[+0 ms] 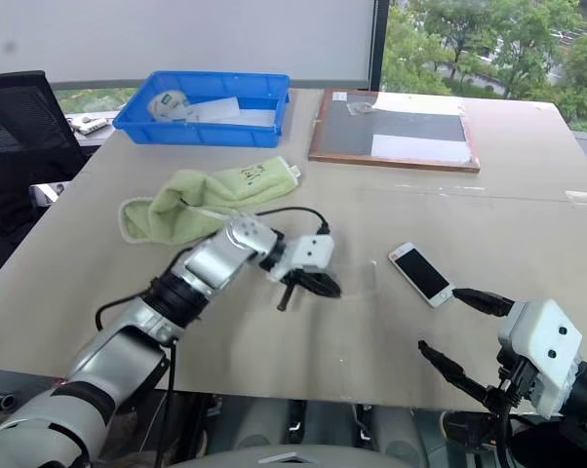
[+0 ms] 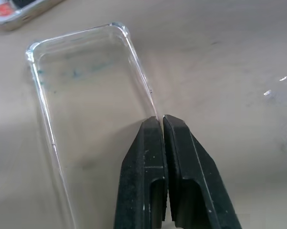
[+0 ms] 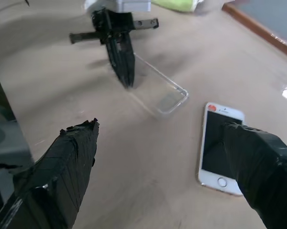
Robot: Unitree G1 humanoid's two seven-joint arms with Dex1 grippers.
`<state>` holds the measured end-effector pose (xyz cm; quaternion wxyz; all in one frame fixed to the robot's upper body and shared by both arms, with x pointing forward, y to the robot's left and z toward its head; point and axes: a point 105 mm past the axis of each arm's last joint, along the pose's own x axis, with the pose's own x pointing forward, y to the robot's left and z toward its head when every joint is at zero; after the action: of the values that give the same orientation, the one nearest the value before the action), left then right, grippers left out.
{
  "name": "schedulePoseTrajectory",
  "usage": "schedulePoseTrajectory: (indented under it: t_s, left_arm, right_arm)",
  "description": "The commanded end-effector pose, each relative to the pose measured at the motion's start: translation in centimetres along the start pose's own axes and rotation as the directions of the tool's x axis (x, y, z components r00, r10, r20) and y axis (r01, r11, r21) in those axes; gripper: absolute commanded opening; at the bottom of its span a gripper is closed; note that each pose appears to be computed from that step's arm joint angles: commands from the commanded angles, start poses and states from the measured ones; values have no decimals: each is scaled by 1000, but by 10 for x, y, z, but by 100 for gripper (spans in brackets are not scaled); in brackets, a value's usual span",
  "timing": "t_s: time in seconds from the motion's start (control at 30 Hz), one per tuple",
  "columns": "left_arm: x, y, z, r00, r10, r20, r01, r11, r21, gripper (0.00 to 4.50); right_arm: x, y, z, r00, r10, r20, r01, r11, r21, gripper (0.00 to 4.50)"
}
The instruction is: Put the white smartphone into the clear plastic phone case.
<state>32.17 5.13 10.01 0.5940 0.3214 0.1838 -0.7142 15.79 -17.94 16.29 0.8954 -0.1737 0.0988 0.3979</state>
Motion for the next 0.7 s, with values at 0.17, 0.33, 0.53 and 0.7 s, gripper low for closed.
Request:
schedulePoseTrajectory:
  t_s: [0.17,0.33,0.53,0.7]
  left_arm:
    - [-10,15,5,1000,-17,23,15,997,81,5]
    - [7,18,15,998,-26,55,20,994,108,5]
    - [20,20,23,1000,-24,14,23,997,77,5]
    - [27,23,20,1000,25,-13,-24,999,45,5]
  right_arm:
    - [5,-6,5,1000,-16,24,17,999,-44,450]
    - [11,-11,1,999,-46,-7,46,998,-52,450]
    - [15,-12,0,998,-61,-18,60,997,-48,450]
    - [19,-12,-6,996,-78,-35,77,997,-33,450]
